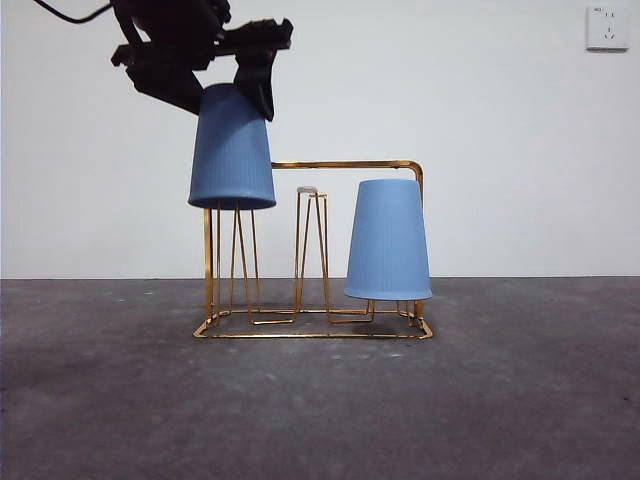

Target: Pick up cup 1,put cup 1 in the cup rack,pick up cup 2,put cup 2 in the cup rack

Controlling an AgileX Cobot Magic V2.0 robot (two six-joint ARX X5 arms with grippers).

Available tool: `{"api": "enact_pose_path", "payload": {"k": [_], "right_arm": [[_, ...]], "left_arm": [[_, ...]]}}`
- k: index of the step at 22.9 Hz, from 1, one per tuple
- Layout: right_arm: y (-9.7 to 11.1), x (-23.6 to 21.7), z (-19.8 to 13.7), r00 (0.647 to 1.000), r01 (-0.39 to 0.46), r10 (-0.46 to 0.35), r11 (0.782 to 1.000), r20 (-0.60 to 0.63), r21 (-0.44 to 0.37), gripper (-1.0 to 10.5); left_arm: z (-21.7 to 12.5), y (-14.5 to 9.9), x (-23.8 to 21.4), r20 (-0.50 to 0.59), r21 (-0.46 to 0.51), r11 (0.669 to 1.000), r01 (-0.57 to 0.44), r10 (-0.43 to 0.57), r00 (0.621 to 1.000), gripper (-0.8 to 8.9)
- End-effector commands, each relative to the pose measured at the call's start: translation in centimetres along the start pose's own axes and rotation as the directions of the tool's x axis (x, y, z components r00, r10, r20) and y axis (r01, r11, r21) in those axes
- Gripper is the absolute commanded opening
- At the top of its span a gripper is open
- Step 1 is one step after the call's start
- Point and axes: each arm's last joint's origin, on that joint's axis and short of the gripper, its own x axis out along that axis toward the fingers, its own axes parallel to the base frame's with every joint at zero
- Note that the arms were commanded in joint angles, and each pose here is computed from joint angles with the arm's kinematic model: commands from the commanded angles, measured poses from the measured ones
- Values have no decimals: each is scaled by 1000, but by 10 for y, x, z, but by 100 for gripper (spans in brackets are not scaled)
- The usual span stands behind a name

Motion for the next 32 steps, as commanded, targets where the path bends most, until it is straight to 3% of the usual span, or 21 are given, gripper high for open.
{"api": "enact_pose_path", "payload": {"k": [1,13,28,29,31,32], "right_arm": [[0,0,-3,1000,3,-2,1000,-25,10,248],[-1,0,-3,999,31,-31,1000,-25,5,248],[-1,0,-3,999,34,-34,999,-25,-4,248],[-1,0,-3,999,34,-34,999,-25,-4,248],[-1,0,-3,999,34,-34,999,-25,-4,248],[-1,0,-3,999,34,-34,999,-25,-4,248]], "left_arm": [[-8,0,10,-28,-10,1000,-8,8,1000,-6],[-32,-4,38,-143,-8,1000,-15,14,990,-7],[-61,-4,55,-331,-11,1000,-28,23,943,12],[-61,-5,55,-331,-12,1000,-23,18,943,89],[-61,-5,54,-338,-16,1000,-12,6,941,365],[-62,-5,54,-345,-18,1000,-1,-6,938,443]]}}
